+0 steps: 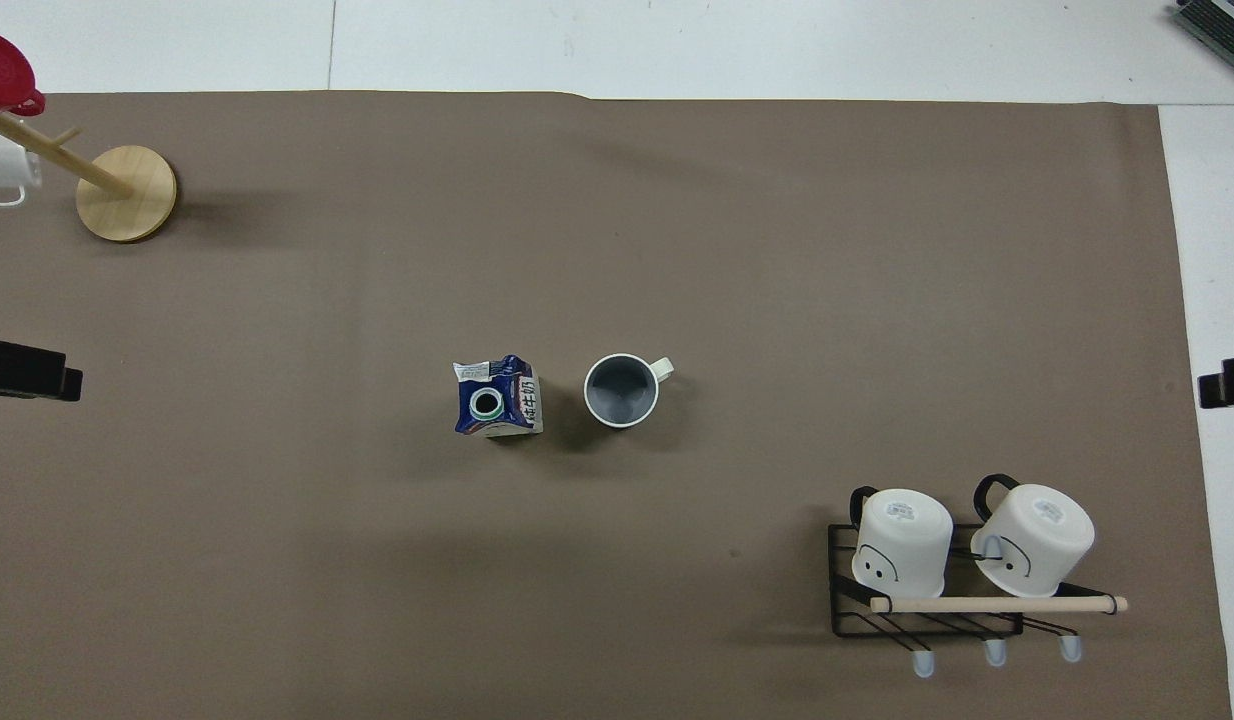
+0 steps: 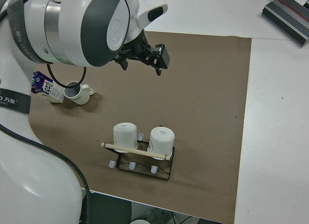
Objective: Place cup and milk on table
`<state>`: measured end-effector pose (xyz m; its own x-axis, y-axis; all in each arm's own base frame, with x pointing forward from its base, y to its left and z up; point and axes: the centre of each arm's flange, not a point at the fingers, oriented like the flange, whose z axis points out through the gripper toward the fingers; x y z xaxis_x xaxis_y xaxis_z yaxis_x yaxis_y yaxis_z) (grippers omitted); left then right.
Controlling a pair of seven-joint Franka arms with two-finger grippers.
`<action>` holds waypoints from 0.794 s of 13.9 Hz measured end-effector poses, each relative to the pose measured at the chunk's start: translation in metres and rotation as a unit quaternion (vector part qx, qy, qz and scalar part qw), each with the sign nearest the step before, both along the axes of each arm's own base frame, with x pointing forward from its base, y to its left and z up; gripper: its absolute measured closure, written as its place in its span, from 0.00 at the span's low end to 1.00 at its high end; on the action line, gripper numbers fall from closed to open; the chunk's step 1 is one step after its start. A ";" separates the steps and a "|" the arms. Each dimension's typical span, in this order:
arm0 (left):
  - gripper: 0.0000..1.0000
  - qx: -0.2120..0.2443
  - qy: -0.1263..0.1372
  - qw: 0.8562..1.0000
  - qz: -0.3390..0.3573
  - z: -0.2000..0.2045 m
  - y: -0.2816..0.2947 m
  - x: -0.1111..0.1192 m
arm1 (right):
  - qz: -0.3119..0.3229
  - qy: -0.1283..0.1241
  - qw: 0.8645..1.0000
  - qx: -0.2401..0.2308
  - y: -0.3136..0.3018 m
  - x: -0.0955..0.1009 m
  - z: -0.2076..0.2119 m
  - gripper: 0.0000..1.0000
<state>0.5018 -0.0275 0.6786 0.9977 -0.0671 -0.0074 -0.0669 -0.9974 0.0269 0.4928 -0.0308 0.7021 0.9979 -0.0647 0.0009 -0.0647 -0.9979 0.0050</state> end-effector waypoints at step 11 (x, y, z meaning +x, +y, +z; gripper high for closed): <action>0.00 0.002 -0.013 1.000 -0.018 0.014 -0.001 -0.008 | 0.011 0.016 1.000 0.000 0.010 0.006 -0.026 0.00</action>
<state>0.4937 -0.0290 0.6927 0.9946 -0.1026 0.0179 -0.1030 -0.9945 0.0202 0.4988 -0.0206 0.6757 0.9986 -0.0434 -0.0316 -0.0432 -0.9990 0.0062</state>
